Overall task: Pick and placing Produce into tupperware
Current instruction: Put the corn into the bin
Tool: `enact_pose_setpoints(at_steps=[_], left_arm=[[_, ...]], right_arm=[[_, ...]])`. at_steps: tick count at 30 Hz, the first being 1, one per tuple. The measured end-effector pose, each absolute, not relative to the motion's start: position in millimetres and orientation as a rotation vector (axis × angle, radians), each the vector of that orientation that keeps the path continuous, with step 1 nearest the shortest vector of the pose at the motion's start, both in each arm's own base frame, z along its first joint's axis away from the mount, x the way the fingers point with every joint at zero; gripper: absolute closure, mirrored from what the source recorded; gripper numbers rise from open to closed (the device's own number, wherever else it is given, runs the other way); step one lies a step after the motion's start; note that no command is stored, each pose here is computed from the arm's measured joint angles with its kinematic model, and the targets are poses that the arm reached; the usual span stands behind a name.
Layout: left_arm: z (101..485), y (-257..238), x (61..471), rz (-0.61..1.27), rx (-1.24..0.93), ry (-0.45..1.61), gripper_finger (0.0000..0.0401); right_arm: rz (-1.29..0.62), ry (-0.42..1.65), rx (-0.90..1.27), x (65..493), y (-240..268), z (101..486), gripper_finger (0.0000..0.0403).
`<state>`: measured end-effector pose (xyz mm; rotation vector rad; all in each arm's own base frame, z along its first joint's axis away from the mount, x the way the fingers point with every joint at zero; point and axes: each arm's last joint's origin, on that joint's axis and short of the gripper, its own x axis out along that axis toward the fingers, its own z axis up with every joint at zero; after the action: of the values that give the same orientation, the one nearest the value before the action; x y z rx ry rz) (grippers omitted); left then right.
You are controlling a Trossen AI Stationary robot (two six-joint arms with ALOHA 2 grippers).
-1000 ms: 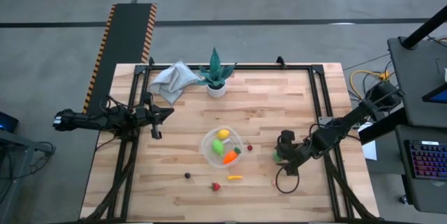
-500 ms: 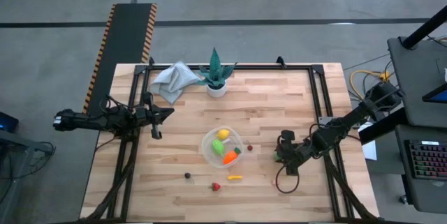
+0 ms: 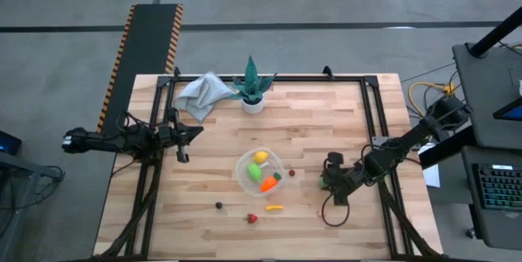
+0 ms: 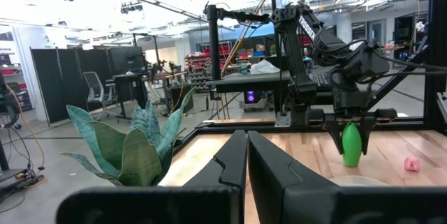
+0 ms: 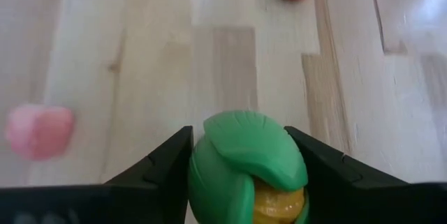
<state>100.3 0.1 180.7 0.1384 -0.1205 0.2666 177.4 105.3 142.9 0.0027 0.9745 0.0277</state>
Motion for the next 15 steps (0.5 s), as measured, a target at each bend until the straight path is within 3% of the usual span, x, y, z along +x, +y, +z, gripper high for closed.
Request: enact_pose_setpoints(at_steps=[15], left_arm=[[181.1, 0.1, 100.3, 0.267, 0.137, -0.125, 0.0401]], right_arm=[[0.038, 0.751, -0.191, 220.9, 103.7, 199.8, 0.0216]])
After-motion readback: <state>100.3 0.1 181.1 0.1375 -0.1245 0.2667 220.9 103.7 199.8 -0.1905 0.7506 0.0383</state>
